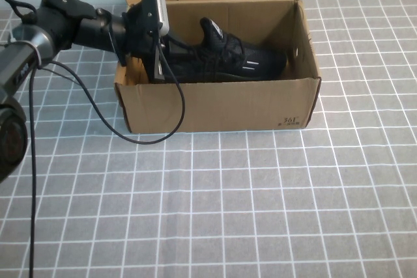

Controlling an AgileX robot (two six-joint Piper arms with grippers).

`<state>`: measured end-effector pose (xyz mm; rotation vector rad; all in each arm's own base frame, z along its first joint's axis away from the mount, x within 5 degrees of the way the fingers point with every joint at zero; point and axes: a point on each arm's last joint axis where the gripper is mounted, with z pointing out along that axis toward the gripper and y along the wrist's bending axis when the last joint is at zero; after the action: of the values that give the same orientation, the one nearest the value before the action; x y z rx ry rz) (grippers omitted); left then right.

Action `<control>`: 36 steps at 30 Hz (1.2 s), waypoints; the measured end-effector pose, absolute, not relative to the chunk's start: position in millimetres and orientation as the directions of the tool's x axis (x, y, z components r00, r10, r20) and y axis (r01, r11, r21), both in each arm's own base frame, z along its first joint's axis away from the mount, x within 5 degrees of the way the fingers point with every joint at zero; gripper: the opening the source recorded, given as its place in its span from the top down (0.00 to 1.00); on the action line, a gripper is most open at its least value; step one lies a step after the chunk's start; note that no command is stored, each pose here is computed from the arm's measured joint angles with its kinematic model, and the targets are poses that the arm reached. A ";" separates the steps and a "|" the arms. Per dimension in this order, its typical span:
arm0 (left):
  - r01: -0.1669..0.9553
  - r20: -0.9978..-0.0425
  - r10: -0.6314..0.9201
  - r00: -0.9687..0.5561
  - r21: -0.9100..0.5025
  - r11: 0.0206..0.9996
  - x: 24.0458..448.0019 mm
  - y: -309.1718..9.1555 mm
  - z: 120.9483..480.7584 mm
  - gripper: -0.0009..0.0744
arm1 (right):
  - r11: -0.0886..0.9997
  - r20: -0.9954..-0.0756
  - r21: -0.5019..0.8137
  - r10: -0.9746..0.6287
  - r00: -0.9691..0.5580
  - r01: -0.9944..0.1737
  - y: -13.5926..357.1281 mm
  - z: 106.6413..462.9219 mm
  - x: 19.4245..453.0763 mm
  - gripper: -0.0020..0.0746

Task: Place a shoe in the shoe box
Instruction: Place the shoe in the shoe box

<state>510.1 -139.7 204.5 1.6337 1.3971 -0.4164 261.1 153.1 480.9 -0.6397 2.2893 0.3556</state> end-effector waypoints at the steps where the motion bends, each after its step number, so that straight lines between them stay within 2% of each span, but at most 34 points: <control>1: 0.907 -0.744 0.597 0.300 0.416 0.063 510.0 -139.7 204.5 0.96 | 0.838 -0.709 0.067 -0.341 -0.617 -0.541 153.2 480.9 261.0 0.99; 10: 0.904 -0.742 0.601 0.298 0.421 0.072 511.1 -139.4 204.7 0.96 | 0.837 -0.710 0.070 -0.340 -0.617 -0.542 153.3 480.9 260.9 0.99; 12: 0.915 -0.760 0.599 0.253 0.389 0.107 511.8 -139.2 204.7 0.96 | 0.836 -0.709 0.074 -0.339 -0.618 -0.544 153.8 480.8 260.9 0.99; 16: 0.932 -0.813 0.575 0.093 0.274 0.238 514.9 -138.4 206.4 0.94 | 0.834 -0.708 0.078 -0.339 -0.620 -0.545 154.4 480.3 261.2 0.99; 19: 0.924 -0.841 0.542 0.001 0.208 0.321 515.7 -138.4 214.5 0.86 | 0.834 -0.707 0.079 -0.339 -0.621 -0.546 154.9 479.7 261.8 0.99; 24: 0.882 -0.866 0.497 -0.042 0.201 0.425 516.1 -135.4 243.9 0.56 | 0.832 -0.707 0.076 -0.344 -0.618 -0.550 155.0 479.7 261.7 0.99; 26: 0.869 -0.873 0.485 -0.056 0.196 0.454 514.8 -134.2 254.3 0.47 | 0.824 -0.708 0.074 -0.353 -0.612 -0.561 155.6 479.8 261.3 0.99; 31: 0.833 -0.882 0.424 -0.205 0.070 0.549 509.4 -130.7 272.1 0.43 | 0.807 -0.711 0.080 -0.366 -0.601 -0.585 157.5 480.1 260.1 0.99; 34: 0.739 -0.858 0.321 -0.401 -0.096 0.667 502.3 -124.9 290.8 0.45 | 0.806 -0.711 0.080 -0.367 -0.600 -0.587 157.6 480.1 260.0 0.99; 36: 0.658 -0.826 0.274 -0.494 -0.149 0.738 494.6 -120.8 307.1 0.46 | 0.806 -0.711 0.080 -0.367 -0.600 -0.587 157.6 480.1 260.0 0.99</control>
<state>494.6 -120.8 307.1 0.7017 2.0895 -0.5772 260.0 157.6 480.1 -0.6991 2.2757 0.3994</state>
